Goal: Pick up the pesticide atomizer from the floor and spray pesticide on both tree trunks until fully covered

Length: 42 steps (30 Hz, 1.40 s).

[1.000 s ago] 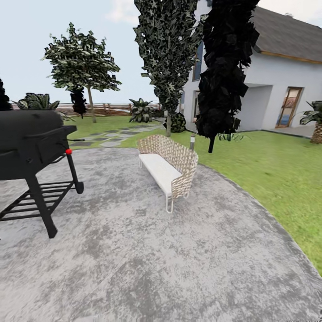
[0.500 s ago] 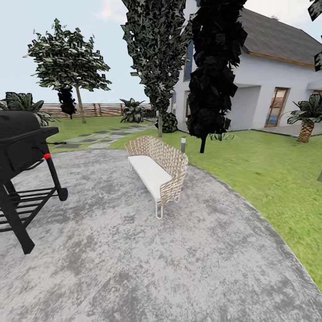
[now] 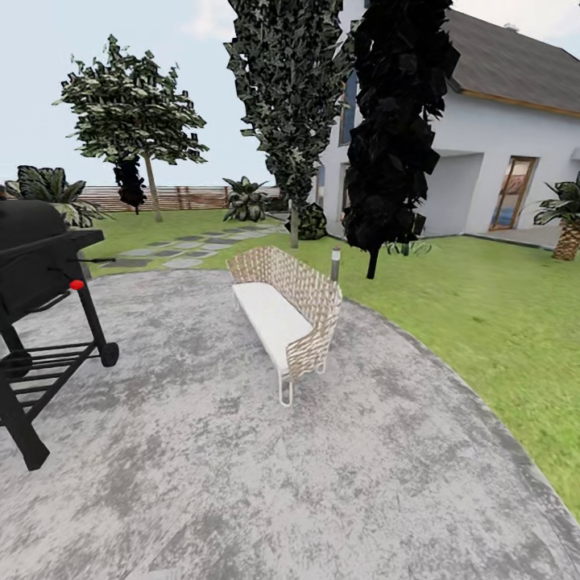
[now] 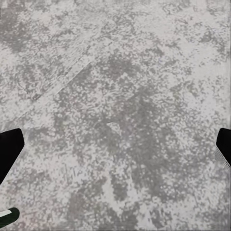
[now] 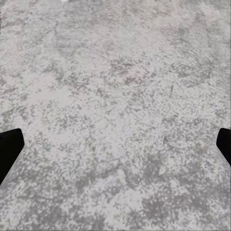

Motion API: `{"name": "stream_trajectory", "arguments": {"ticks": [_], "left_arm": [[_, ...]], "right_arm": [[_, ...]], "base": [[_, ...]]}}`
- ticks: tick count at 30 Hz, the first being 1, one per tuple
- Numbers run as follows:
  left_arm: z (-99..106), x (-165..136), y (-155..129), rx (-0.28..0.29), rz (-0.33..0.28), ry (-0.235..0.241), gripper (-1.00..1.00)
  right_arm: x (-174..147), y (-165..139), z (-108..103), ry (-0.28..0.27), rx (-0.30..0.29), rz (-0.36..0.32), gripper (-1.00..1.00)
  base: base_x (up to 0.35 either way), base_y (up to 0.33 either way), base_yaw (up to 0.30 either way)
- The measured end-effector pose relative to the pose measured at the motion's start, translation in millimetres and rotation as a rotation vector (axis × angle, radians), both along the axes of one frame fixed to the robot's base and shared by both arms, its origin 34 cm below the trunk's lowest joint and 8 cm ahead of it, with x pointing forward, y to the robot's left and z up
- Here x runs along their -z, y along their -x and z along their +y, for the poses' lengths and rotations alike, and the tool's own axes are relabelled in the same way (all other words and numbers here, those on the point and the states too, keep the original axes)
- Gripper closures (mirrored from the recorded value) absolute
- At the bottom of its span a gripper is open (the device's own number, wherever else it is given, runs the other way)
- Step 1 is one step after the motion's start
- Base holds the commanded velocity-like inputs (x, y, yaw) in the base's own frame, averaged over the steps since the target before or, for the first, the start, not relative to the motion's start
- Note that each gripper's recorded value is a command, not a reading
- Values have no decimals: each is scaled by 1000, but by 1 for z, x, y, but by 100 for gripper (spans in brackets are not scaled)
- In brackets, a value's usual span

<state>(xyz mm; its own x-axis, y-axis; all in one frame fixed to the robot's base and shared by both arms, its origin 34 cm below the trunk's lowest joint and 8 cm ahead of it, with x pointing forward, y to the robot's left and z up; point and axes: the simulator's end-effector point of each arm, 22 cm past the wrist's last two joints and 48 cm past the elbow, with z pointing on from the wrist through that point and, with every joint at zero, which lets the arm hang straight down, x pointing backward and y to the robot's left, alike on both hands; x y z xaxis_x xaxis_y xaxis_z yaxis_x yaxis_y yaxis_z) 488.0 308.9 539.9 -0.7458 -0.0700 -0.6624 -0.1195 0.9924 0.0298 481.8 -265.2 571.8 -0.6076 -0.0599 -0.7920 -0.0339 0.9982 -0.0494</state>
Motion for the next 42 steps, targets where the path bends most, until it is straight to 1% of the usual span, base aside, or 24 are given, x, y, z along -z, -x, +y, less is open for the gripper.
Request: {"name": "stream_trajectory", "arguments": {"ticks": [30, 42], "left_arm": [[1, 0, 0, 0, -1, -1, -100], [2, -1, -1, -1, -4, -3, -100]], "right_arm": [[0, 0, 0, 0, 0, 0, -100], [0, 0, 0, 0, 0, 0, -100]], "base": [[288, -179, 260], [293, -103, 273]]}}
